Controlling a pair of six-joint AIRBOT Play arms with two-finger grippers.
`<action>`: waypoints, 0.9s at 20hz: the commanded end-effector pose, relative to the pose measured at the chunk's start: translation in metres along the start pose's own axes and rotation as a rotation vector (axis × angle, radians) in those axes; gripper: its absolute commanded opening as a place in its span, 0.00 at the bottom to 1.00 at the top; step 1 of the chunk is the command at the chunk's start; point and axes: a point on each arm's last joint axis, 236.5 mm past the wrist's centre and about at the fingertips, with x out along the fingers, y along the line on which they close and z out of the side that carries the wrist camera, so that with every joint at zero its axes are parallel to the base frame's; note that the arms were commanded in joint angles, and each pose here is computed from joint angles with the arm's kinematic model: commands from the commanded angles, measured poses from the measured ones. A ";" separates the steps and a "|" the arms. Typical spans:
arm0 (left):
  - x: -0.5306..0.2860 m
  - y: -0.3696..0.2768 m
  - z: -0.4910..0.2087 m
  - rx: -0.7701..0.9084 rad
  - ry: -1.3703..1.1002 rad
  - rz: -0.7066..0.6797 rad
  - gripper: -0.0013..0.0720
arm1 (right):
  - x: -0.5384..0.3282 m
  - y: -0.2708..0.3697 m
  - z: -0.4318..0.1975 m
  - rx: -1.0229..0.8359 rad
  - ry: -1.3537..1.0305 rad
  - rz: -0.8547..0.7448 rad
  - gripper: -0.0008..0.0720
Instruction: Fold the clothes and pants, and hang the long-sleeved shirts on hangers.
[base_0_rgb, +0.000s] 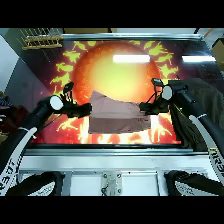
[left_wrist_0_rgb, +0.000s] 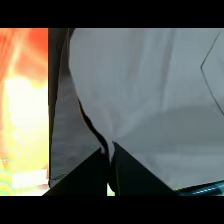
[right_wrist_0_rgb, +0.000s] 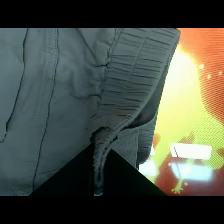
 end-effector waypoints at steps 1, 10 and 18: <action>0.028 0.012 -0.036 0.008 0.004 0.021 0.03 | 0.021 -0.010 -0.024 -0.001 0.056 -0.033 0.03; 0.036 0.022 -0.052 -0.012 0.033 0.039 0.03 | 0.028 -0.004 -0.046 -0.006 0.127 -0.024 0.08; -0.037 -0.039 -0.017 0.110 -0.075 -0.072 0.78 | -0.056 -0.003 -0.047 -0.107 0.016 0.131 0.83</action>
